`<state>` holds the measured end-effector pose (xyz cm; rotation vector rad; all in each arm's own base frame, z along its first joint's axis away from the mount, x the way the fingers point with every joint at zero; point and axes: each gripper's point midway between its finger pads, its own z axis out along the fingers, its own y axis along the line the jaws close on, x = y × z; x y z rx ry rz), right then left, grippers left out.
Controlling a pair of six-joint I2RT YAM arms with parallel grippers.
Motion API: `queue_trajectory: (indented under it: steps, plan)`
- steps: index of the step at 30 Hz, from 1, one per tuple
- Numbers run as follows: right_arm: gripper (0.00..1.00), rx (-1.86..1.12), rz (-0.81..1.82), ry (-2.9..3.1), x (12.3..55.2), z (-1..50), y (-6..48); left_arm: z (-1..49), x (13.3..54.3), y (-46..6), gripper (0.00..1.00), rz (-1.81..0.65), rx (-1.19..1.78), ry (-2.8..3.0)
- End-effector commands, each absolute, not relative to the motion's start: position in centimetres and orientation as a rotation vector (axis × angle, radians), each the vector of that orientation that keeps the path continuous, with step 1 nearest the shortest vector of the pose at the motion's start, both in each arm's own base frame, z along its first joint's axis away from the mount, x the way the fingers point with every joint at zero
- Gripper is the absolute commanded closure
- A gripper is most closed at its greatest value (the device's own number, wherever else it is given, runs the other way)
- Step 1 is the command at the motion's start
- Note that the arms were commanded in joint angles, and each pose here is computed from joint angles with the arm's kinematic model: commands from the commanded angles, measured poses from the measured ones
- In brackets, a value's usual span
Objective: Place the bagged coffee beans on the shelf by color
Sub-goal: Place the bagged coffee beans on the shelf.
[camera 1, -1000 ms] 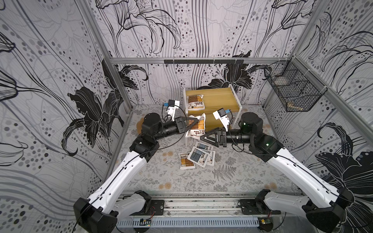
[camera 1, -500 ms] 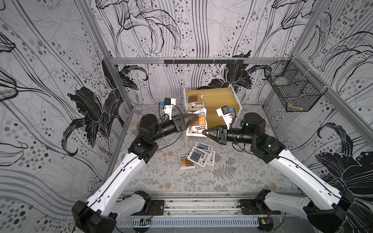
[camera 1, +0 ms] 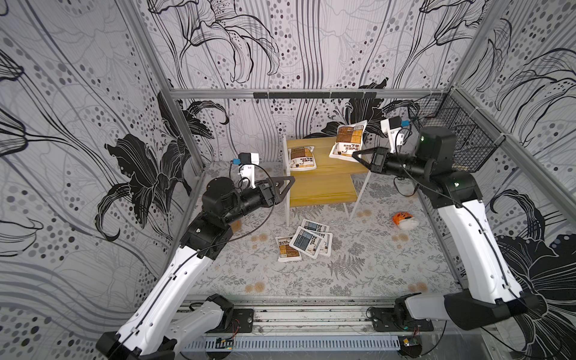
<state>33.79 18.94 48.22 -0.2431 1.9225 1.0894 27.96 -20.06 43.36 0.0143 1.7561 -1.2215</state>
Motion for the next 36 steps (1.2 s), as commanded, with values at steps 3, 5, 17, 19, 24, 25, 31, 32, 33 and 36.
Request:
queue_trajectory:
  steps: [3,5,17,19,24,25,31,32,33,36]
  plan:
    - [0.92,-0.329,1.146,2.099,36.1,45.2,20.4,41.0,27.8,-19.3,0.28,-1.128,0.051,1.83]
    - [0.92,-0.345,1.158,2.122,37.4,44.6,20.9,40.6,27.6,-19.6,0.28,-1.137,0.076,1.853]
    - [0.9,-0.357,1.16,2.254,41.4,40.0,21.6,38.6,27.2,-19.4,0.28,-1.121,0.116,1.919]
    - [0.89,-0.353,1.175,2.268,41.4,39.5,21.7,38.3,27.2,-19.3,0.28,-1.122,0.116,1.925]
    - [0.87,-0.35,1.197,2.29,41.4,38.7,21.9,37.8,27.4,-19.3,0.28,-1.129,0.115,1.933]
    - [0.85,-0.35,1.201,2.292,41.4,38.6,22.0,37.8,27.4,-19.4,0.28,-1.131,0.117,1.934]
    - [0.56,-0.346,1.191,2.29,41.6,38.6,21.9,37.1,27.5,-19.0,0.28,-1.123,0.11,1.948]
    - [0.5,-0.343,1.183,2.292,41.7,38.6,21.8,37.0,27.5,-19.0,0.28,-1.123,0.106,1.949]
    - [0.49,-0.341,1.171,2.292,41.7,38.5,21.7,36.8,27.4,-18.9,0.28,-1.125,0.104,1.951]
    - [0.45,-0.324,1.127,2.287,41.9,38.7,21.3,36.6,27.3,-18.8,0.28,-1.12,0.101,1.957]
